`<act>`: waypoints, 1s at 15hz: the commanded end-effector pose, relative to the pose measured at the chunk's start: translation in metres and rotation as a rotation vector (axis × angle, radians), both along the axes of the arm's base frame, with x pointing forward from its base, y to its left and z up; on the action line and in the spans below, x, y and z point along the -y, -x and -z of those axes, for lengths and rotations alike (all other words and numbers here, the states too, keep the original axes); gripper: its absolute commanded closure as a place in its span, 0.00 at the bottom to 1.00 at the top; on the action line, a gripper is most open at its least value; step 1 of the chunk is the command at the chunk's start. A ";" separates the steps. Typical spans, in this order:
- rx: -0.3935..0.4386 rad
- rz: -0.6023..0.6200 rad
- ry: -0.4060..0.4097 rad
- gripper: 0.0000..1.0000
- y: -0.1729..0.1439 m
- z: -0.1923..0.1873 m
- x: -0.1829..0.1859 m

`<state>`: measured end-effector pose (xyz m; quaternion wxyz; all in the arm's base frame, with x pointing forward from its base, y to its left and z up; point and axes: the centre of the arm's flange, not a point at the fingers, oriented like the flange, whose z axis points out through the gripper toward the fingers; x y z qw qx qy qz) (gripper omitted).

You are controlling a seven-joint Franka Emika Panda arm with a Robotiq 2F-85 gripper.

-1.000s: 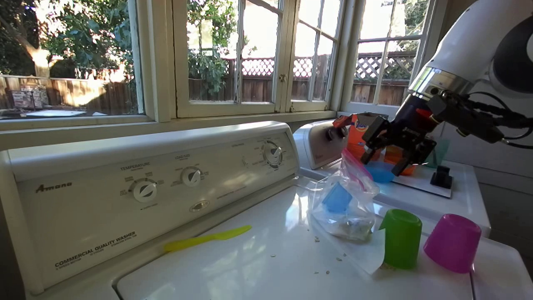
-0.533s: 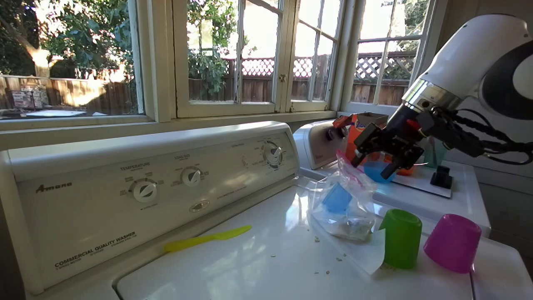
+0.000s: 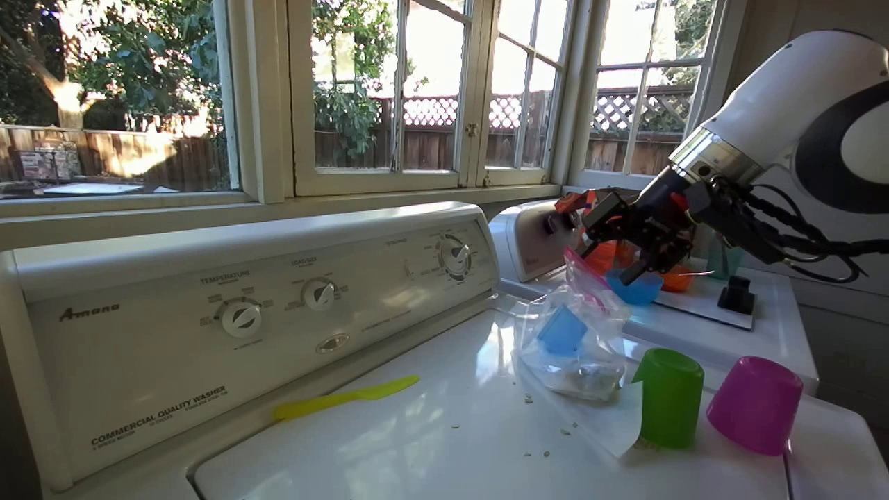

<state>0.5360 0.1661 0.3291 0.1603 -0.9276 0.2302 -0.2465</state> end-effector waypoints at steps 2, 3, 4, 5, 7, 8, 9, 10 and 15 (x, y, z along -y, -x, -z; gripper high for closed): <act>0.019 0.021 -0.007 0.25 -0.010 0.012 0.004; 0.017 0.024 -0.005 0.26 -0.011 0.015 0.005; 0.001 0.021 -0.009 0.30 -0.012 0.017 0.006; -0.007 0.019 -0.010 0.37 -0.012 0.019 0.006; -0.025 0.006 -0.015 0.55 -0.011 0.022 0.004; -0.032 -0.006 -0.015 0.63 -0.011 0.024 0.002; -0.039 -0.015 -0.017 0.70 -0.011 0.025 -0.001; -0.051 -0.026 -0.023 0.79 -0.011 0.026 -0.002; -0.095 -0.067 -0.059 1.00 -0.010 0.029 -0.017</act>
